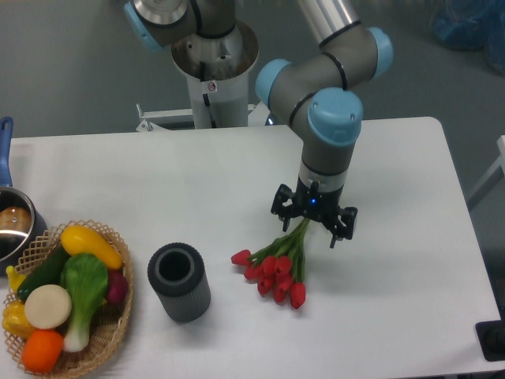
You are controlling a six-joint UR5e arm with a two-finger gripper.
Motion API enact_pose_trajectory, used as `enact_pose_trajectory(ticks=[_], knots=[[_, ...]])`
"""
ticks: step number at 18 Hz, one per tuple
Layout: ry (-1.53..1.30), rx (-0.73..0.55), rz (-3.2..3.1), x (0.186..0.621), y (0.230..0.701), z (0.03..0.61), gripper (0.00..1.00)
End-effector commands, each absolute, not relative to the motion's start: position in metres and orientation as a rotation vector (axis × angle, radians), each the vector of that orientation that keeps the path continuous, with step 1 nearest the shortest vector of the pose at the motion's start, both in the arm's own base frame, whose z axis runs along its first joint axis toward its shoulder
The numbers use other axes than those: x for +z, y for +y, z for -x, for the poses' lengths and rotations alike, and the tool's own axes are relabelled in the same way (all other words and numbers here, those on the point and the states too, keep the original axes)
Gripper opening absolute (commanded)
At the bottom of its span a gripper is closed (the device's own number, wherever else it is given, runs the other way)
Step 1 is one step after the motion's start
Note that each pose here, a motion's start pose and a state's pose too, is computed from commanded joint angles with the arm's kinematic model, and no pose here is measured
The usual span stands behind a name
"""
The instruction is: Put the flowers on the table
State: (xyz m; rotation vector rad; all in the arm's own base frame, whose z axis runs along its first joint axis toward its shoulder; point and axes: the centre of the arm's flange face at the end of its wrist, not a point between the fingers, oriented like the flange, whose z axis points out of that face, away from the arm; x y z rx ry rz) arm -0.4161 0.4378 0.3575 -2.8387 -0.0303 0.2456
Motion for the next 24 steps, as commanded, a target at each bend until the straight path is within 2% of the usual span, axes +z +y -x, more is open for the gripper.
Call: enact_pose_trajectory(ticks=[6, 8, 11, 16, 24], knots=[[0.001, 0.37, 2.771, 0.425, 0.42, 0.386, 1.0], [0.029, 0.361, 2.788, 0.427, 0.405, 0.369, 1.0], [0.292, 0.395, 2.809, 0.439, 0.382, 0.341, 1.0], [0.528, 0.382, 2.927, 0.459, 0.344, 0.326, 1.0], [0.531, 0.383, 2.933, 0.46, 0.336, 0.332, 1.0]])
